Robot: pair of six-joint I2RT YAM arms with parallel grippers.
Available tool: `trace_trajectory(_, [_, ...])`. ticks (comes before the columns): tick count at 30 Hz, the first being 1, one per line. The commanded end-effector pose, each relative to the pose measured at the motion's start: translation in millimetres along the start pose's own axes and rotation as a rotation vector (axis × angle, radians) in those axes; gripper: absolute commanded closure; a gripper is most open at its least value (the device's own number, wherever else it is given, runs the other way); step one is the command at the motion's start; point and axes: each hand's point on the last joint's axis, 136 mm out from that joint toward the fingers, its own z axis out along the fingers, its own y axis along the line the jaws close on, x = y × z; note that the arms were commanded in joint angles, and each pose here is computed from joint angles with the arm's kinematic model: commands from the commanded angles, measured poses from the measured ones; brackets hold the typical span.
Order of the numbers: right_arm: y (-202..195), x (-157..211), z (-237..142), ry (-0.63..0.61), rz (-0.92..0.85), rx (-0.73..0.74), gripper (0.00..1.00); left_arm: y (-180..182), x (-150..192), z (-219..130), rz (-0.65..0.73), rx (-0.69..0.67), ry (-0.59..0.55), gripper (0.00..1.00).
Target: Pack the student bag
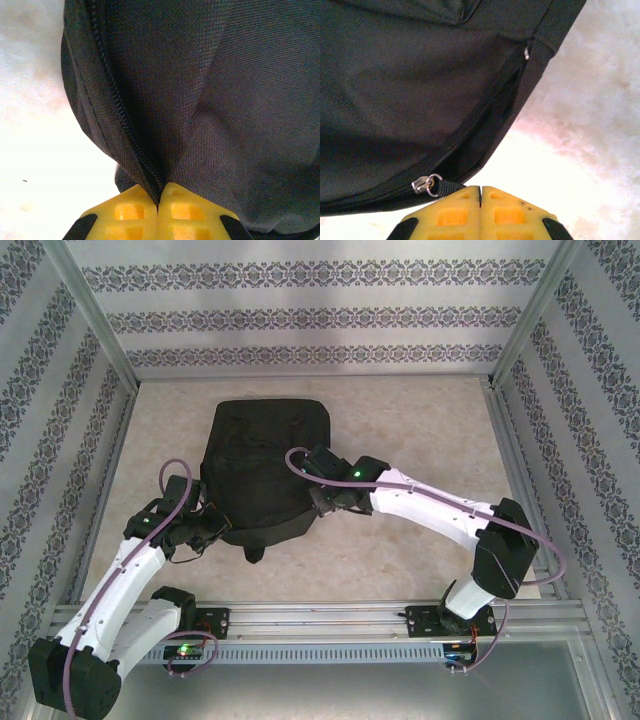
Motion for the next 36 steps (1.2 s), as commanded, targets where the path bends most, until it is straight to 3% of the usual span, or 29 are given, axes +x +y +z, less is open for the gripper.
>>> trace_trajectory(1, [-37.5,-24.4,-5.7,-0.056,-0.012,0.166,1.00,16.0,-9.1,-11.1,0.030,-0.081,-0.058,1.00])
trace_trajectory(10, [-59.0,-75.5,7.8,-0.144,-0.017,0.309,1.00,15.0,-6.9,-9.5,0.059,-0.071,-0.047,1.00])
trace_trajectory(16, [-47.7,-76.7,14.3,-0.140,0.001,0.222,1.00,4.5,-10.9,-14.6,0.136,-0.056,-0.040,1.00])
trace_trajectory(21, [-72.8,-89.2,20.5,-0.154,0.010,0.302,1.00,9.1,-19.9,-23.3,0.183,-0.111,-0.081,1.00])
trace_trajectory(27, [-93.6,-105.6,30.6,-0.158,0.117,0.280,1.00,10.4,-11.0,-13.4,0.175,-0.084,-0.042,1.00])
trace_trajectory(31, [-87.1,-104.7,27.7,-0.172,0.152,0.213,1.00,1.0,-4.6,-5.6,0.187,-0.025,-0.001,1.00])
trace_trajectory(36, [-101.6,-76.5,18.7,-0.181,0.261,0.206,1.00,-20.1,15.5,14.7,0.262,0.037,0.103,1.00])
